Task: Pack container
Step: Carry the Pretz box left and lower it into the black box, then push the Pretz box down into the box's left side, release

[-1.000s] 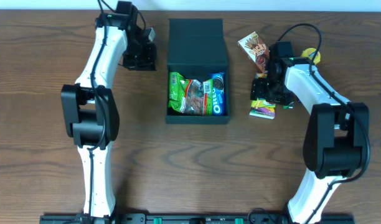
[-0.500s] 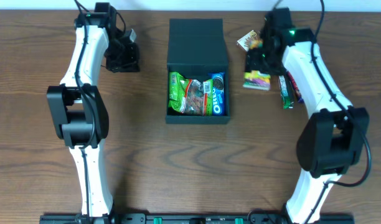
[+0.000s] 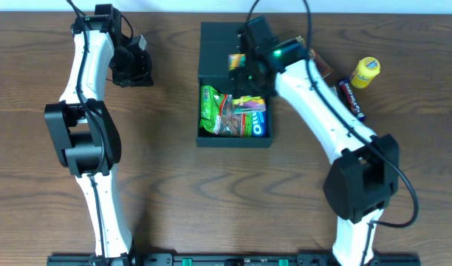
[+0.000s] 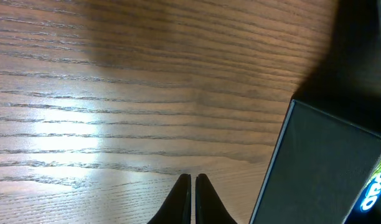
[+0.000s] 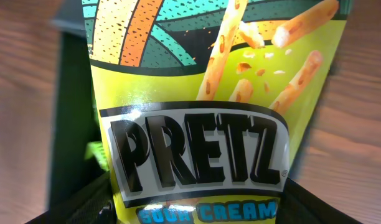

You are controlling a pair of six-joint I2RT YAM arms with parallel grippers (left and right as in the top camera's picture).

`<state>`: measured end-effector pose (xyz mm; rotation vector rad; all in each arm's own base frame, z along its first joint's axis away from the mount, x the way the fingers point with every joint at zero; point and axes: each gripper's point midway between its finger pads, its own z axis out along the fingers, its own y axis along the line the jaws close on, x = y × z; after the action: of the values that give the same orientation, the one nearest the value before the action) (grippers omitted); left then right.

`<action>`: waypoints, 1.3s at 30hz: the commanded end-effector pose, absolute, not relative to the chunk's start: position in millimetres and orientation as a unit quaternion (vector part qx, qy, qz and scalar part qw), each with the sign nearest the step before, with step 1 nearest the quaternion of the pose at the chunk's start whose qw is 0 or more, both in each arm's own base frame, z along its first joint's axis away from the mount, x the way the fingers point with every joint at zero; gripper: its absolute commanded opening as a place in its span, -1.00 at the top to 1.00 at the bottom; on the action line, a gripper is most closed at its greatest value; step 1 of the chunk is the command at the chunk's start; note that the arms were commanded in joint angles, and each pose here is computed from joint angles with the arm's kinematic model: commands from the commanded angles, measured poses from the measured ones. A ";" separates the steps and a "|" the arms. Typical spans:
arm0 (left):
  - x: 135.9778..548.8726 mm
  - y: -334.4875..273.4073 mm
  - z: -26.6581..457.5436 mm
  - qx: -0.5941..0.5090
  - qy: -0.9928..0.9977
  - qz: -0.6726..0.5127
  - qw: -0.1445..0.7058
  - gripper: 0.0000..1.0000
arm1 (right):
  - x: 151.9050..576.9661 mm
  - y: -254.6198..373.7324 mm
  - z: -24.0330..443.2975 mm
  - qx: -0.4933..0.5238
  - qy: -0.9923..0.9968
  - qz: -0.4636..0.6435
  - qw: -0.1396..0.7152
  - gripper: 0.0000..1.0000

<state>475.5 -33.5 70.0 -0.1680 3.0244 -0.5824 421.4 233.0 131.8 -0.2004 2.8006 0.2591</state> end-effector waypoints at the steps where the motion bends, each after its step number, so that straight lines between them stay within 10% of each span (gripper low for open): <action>1: 477.3 -32.7 72.6 -0.044 0.980 -0.190 0.033 0.88 | 418.4 255.5 142.3 -0.055 0.977 0.110 0.173 -0.37; 22: 473.1 -33.0 72.6 -0.046 0.980 -0.190 0.025 0.89 | 386.4 306.6 103.6 -0.017 0.986 0.111 0.126 -0.33; 31: 473.1 -33.0 72.4 -0.046 0.980 -0.190 0.025 0.89 | 388.4 308.3 104.5 -0.027 0.984 0.114 0.131 -0.82; 39: 473.0 -33.0 72.4 -0.046 0.980 -0.190 0.024 0.88 | 399.0 297.6 107.7 -0.030 0.983 0.113 0.140 -0.40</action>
<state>470.6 -33.8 69.8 -0.1752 3.0442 -0.5864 388.7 300.7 99.1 -0.0875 2.8710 0.3193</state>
